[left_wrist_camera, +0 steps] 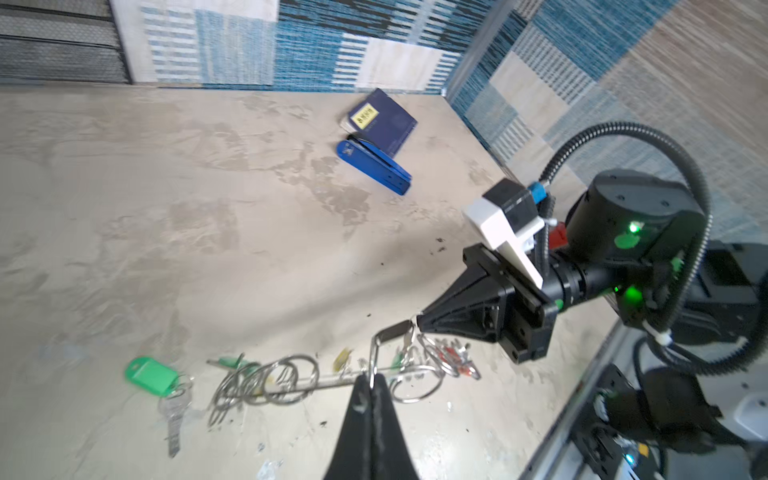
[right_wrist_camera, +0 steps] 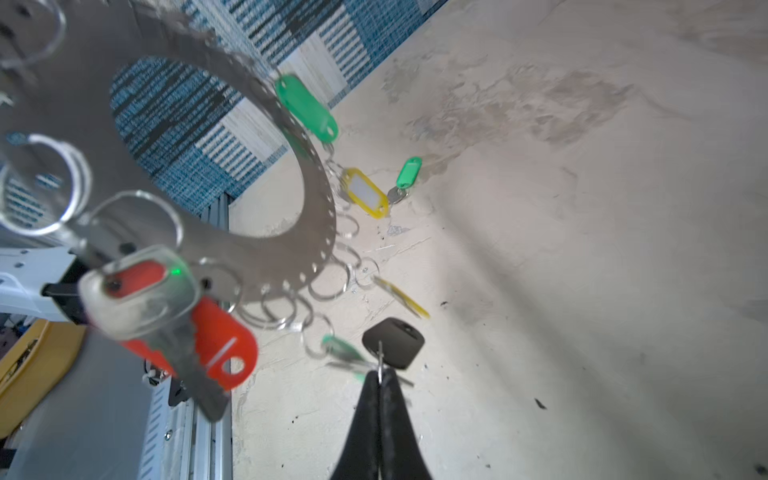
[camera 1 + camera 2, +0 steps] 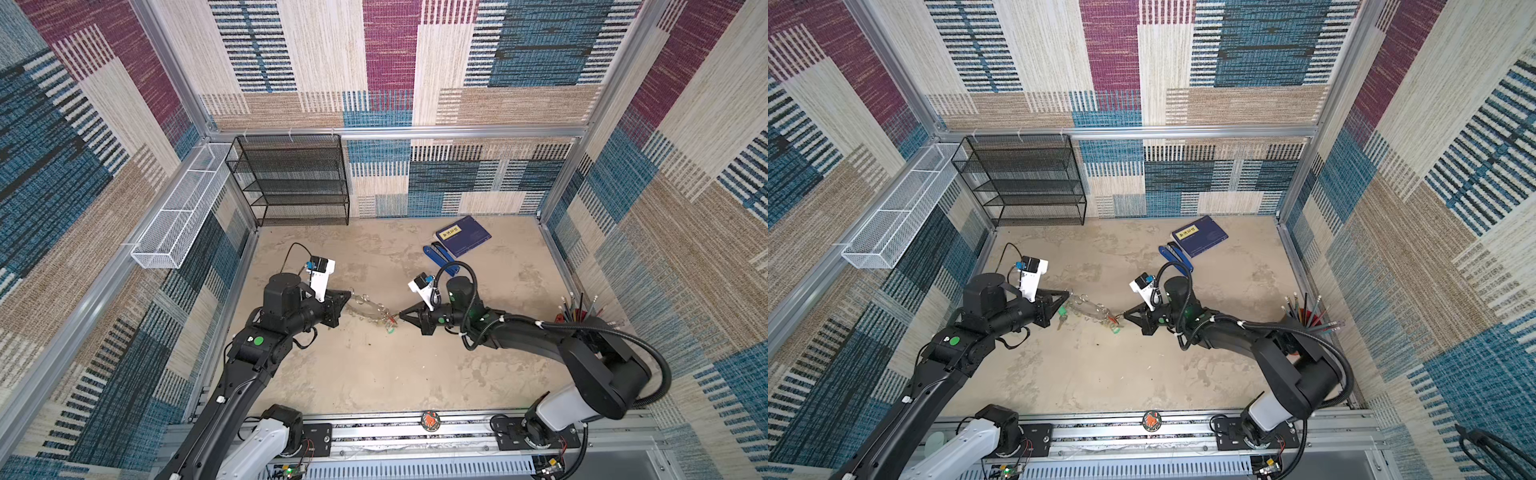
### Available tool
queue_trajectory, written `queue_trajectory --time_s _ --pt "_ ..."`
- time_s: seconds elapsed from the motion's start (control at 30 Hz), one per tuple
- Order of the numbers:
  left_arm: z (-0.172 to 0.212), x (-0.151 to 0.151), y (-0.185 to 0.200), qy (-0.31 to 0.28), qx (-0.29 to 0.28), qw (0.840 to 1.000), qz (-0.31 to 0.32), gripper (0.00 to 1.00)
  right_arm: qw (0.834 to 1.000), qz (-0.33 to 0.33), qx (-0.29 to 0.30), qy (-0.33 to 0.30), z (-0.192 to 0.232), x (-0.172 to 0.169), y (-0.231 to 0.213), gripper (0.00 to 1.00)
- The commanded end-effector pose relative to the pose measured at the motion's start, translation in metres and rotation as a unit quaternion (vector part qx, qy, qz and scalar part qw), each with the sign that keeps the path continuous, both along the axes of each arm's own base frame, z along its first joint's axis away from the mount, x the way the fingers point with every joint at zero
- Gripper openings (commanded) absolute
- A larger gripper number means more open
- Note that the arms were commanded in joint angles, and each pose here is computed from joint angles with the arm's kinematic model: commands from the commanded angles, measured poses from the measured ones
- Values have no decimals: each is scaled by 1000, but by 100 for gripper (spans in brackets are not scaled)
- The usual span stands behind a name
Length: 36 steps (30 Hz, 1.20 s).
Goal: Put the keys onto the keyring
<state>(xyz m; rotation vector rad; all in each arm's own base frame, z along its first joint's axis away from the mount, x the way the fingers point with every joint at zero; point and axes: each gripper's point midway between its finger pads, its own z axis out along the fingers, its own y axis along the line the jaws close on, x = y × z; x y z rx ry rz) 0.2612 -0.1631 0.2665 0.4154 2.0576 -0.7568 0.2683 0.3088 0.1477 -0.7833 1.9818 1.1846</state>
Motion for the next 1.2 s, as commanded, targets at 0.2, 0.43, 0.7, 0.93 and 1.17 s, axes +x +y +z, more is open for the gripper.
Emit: queue_trajectory --time_s 0.2,0.43,0.7,0.93,1.17 --pt "21 -6 -64 -94 45 983 -153 0 993 -71 81 -46 87 -5 -53 0" --pt "30 -13 -101 -123 25 966 -224 0 989 -91 83 -79 127 -10 -71 0" --pt "30 -5 -132 -132 27 958 -254 0 993 -63 68 -78 137 -20 -67 0" --pt "26 7 -148 -151 60 956 -244 0 996 -37 46 -71 133 -29 -55 0" --pt "24 3 -153 -186 103 949 -233 0 997 -22 45 -65 131 -30 -43 0"
